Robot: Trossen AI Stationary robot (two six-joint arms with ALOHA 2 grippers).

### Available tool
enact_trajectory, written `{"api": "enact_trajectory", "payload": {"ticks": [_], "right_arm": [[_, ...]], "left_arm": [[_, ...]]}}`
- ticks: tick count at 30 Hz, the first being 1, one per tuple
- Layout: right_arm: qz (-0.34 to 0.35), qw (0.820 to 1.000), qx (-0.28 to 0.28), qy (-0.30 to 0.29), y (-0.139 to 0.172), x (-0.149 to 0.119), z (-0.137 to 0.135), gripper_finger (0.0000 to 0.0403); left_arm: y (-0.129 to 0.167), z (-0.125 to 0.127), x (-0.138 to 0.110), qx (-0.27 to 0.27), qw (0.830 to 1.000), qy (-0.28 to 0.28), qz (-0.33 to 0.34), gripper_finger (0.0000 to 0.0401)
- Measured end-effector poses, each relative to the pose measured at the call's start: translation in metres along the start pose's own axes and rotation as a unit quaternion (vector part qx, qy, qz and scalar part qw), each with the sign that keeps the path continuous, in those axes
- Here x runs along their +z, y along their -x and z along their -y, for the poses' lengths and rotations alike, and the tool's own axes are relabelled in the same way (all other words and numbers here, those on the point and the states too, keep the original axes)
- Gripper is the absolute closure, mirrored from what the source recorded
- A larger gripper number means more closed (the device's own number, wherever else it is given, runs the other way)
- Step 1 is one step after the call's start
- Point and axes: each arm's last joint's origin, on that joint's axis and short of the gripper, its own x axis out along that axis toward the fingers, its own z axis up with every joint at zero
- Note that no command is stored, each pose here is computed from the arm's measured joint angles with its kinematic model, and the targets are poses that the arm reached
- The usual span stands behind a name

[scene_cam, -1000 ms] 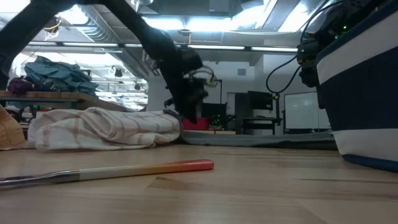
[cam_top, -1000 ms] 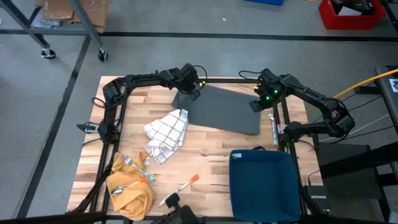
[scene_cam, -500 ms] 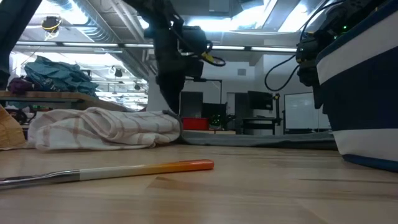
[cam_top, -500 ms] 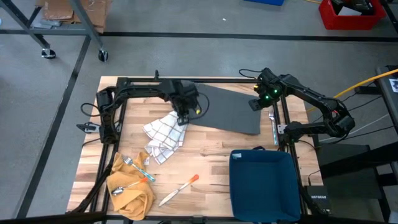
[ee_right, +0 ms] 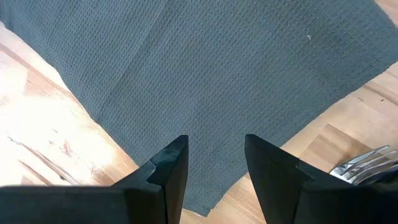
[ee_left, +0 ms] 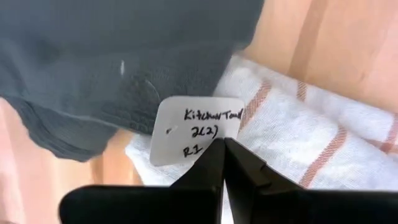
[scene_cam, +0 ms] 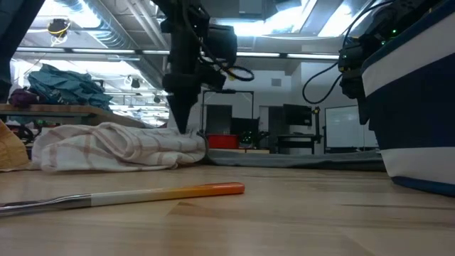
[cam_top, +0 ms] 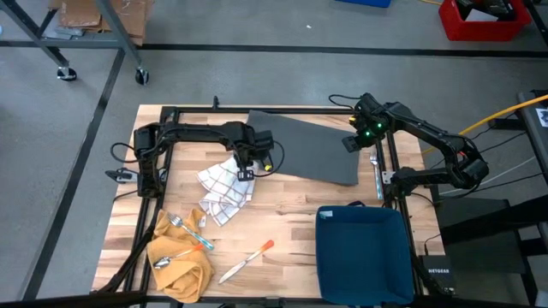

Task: Fold towel
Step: Fold the grey towel

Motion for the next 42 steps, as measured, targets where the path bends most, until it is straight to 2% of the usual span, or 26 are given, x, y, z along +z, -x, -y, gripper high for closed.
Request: {"api": "enact_trajectory", "payload": {"ticks": [13,20,25,30,35,38,42], "right_arm": [[0.002,1.000,0.001,0.001,0.000,0.000,0.000,0.0240],[0.002,1.000,0.001,0.000,0.000,0.000,0.000,0.0240],[0.004,1.000,-0.004,0.001,0.000,0.001,0.000,0.0240],[0.008,1.000,-0.004,0.002,0.000,0.001,0.000,0.0240],[0.009,1.000,-0.005,0.002,0.000,0.002,0.000,0.0240],[0.009,1.000,-0.009,0.002,0.000,0.002,0.000,0.0240],[0.010,1.000,-0.009,-0.004,0.000,0.002,0.000,0.0240]], "left_arm": [[-0.061,0.002,-0.054,0.010,0.991,0.003,-0.136,0.0401],[-0.076,-0.020,-0.089,0.075,0.969,0.012,-0.236,0.0400],[-0.078,-0.037,-0.100,0.090,0.962,0.060,-0.252,0.0401],[-0.061,-0.041,-0.098,0.089,0.974,0.077,-0.195,0.0401],[-0.020,-0.042,-0.096,0.075,0.989,0.113,-0.059,0.0401],[0.007,-0.044,-0.094,0.071,0.988,0.133,0.045,0.0400],[0.033,-0.048,-0.090,0.085,0.972,0.149,0.159,0.0400]]}}
